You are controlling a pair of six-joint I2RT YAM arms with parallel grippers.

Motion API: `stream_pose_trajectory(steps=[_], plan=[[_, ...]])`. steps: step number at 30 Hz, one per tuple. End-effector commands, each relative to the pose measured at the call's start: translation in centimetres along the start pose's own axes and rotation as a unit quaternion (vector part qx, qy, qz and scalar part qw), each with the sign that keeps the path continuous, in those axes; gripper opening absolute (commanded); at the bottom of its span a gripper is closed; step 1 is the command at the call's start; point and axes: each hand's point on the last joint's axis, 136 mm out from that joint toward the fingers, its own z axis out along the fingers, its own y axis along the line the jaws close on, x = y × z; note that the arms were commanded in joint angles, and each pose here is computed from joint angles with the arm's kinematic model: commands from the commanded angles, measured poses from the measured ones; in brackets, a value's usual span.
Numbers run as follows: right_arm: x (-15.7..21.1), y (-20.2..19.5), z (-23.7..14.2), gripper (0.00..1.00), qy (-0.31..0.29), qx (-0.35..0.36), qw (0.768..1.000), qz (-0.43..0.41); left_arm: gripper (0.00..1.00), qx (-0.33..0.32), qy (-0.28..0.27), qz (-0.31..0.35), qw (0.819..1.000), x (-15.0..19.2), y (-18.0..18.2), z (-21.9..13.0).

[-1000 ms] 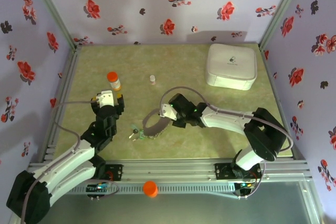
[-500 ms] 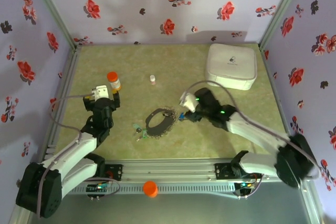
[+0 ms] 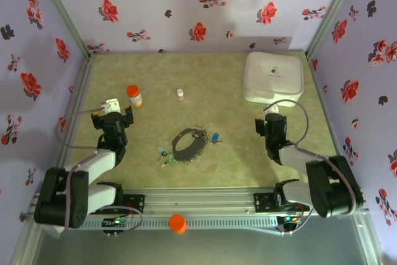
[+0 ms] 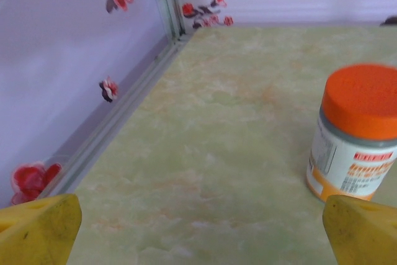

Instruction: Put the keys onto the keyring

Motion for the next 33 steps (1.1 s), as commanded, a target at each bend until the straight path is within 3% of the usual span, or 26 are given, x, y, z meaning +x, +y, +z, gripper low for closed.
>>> stream_pose_trajectory(steps=[1,6,9,10,13,18,31,32,33], plan=[[-6.6,-1.0,0.0,0.74,-0.146,0.004,0.988,0.053,1.00,0.041,-0.035,-0.001,0.999,-1.2,-1.4,1.1],[-5.3,-2.1,1.5,0.73,-0.143,-0.011,0.984,0.109,0.99,0.052,-0.031,0.003,0.998,0.4,-1.9,2.9],[-5.0,-1.8,2.1,0.74,-0.176,-0.026,0.978,0.111,1.00,0.070,-0.041,-0.004,0.997,1.1,-2.4,3.9],[-4.9,-2.0,2.0,0.75,-0.180,-0.020,0.977,0.114,1.00,0.074,-0.020,-0.006,0.997,1.5,-2.4,4.1],[-4.5,-2.2,2.6,0.75,-0.133,-0.015,0.984,0.116,1.00,0.037,0.003,-0.027,0.999,1.3,-1.1,5.4],[-4.6,-3.4,4.7,0.76,-0.089,-0.002,0.986,0.143,1.00,0.050,0.001,-0.023,0.998,1.3,-1.7,5.3],[-4.6,-4.0,5.2,0.79,-0.080,-0.003,0.984,0.160,1.00,0.074,0.015,-0.027,0.997,1.4,-1.9,5.7],[-4.6,-4.0,5.2,0.80,-0.080,-0.002,0.984,0.160,1.00,0.074,0.014,-0.027,0.997,1.5,-1.9,5.7],[-4.6,-4.0,5.2,0.97,-0.080,-0.001,0.984,0.160,1.00,0.074,0.012,-0.026,0.997,1.4,-1.9,5.6]])
